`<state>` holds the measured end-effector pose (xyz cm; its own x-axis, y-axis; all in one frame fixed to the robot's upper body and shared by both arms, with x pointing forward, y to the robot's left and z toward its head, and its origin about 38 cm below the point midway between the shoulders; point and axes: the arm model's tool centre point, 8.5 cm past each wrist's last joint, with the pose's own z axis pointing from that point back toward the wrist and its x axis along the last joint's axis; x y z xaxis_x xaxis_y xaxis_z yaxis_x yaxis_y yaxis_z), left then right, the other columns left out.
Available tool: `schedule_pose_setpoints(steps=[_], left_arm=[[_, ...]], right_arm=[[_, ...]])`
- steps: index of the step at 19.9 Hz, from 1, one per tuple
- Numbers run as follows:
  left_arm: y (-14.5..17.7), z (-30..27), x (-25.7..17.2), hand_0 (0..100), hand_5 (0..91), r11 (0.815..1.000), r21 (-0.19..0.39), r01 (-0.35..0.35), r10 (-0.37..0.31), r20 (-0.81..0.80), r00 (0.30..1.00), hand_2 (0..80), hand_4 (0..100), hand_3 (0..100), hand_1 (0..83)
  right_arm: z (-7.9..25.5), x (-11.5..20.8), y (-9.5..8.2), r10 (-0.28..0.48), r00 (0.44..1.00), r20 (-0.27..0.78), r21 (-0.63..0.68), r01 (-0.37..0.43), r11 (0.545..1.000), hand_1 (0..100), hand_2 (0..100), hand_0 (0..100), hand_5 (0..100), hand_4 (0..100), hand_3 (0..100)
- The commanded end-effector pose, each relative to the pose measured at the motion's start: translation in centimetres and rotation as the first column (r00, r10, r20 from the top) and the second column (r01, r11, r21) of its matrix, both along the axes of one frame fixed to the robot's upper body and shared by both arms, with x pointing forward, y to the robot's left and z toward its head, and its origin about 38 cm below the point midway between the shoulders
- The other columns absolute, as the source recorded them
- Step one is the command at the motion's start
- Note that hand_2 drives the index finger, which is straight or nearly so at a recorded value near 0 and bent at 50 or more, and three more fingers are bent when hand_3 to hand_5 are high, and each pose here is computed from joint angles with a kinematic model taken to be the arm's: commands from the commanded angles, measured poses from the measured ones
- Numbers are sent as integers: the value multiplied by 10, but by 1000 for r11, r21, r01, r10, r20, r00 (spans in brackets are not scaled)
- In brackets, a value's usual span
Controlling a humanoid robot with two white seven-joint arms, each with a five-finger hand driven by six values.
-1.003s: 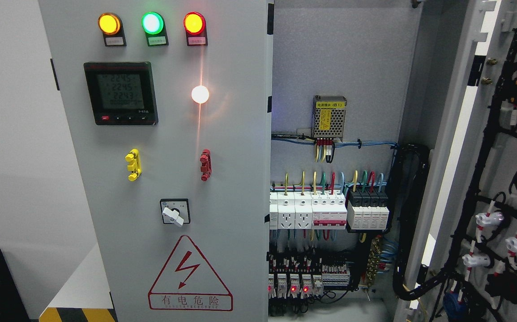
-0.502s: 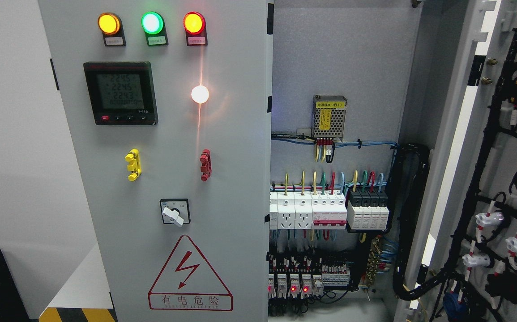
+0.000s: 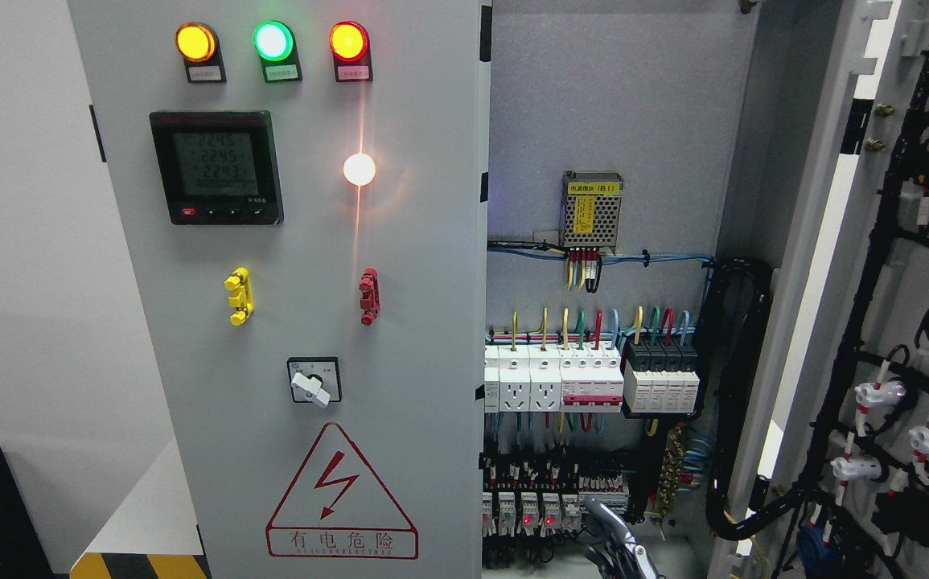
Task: Open door with both hands
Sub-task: 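Raise the right hand toward the inner edge of the indicator-light door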
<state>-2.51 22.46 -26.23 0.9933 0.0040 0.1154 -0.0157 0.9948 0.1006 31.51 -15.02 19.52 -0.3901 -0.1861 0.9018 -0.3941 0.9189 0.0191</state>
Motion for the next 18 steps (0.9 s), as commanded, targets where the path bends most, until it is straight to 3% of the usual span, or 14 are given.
schedule_pose_setpoints(steps=[1, 6, 18], left_arm=[[-6, 0, 5, 0, 0, 1000, -10, 13, -13, 11, 1000, 0, 0, 0, 0], [-6, 0, 6, 0, 0, 1000, -10, 13, -13, 12, 1000, 0, 0, 0, 0], [-6, 0, 6, 0, 0, 1000, -10, 13, -13, 12, 1000, 0, 0, 0, 0]], right_arm=[[36, 20, 24, 105, 994, 26, 92, -107, 990, 0, 0, 0, 0, 0, 0], [58, 53, 29, 109, 993, 53, 71, -112, 991, 0, 0, 0, 0, 0, 0], [63, 125, 25, 59, 998, -13, 17, -59, 998, 0, 0, 0, 0, 0, 0]])
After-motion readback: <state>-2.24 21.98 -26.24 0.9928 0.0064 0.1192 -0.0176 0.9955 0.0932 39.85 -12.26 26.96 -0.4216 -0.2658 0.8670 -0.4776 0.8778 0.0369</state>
